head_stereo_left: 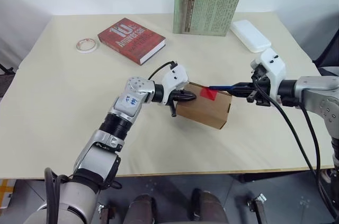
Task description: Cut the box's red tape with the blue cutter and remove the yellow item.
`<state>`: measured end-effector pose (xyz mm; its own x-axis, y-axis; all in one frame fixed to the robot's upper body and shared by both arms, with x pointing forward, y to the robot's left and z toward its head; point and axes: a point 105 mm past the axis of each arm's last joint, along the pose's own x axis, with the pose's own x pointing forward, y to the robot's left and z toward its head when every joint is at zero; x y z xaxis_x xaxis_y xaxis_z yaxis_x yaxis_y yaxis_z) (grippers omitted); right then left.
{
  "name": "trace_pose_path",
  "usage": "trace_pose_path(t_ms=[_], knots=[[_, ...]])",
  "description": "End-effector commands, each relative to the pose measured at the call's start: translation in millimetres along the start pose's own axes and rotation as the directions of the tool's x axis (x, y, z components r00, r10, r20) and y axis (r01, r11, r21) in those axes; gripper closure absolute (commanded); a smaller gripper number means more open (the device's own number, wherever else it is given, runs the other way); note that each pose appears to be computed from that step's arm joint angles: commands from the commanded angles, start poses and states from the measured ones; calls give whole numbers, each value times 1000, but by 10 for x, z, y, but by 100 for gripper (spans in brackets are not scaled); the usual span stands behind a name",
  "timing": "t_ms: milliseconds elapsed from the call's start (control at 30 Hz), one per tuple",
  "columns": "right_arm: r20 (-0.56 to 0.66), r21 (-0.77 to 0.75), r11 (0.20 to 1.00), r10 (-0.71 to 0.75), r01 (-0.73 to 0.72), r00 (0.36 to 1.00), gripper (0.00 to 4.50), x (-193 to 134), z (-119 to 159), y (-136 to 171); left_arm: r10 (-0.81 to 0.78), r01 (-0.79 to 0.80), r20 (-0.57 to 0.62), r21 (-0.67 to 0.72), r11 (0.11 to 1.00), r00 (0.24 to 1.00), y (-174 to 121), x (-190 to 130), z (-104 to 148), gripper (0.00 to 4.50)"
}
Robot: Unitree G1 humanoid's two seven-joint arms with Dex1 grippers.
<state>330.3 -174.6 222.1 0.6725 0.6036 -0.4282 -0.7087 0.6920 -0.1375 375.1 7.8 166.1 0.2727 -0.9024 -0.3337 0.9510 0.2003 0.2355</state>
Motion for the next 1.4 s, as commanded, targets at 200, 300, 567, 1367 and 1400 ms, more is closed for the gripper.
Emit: trace_pose_path(t_ms=[200,300,567,1367,1400], knots=[[108,-30,998,60,-57,992,433,-31,206,132,-14,11,-65,-33,999,998,-82,19,-213,447],[99,-33,998,57,-54,993,433,-15,182,129,-15,13,-67,-32,999,998,-84,20,-214,447],[57,-85,995,54,-49,997,433,-114,153,127,6,-9,-79,-38,999,997,-28,-38,-250,447],[99,-108,992,81,-70,992,433,-215,217,164,12,-17,-84,-51,999,996,-14,-56,-258,447],[99,-103,992,84,-74,992,433,-194,206,164,12,-17,-84,-52,999,996,-14,-56,-257,447]])
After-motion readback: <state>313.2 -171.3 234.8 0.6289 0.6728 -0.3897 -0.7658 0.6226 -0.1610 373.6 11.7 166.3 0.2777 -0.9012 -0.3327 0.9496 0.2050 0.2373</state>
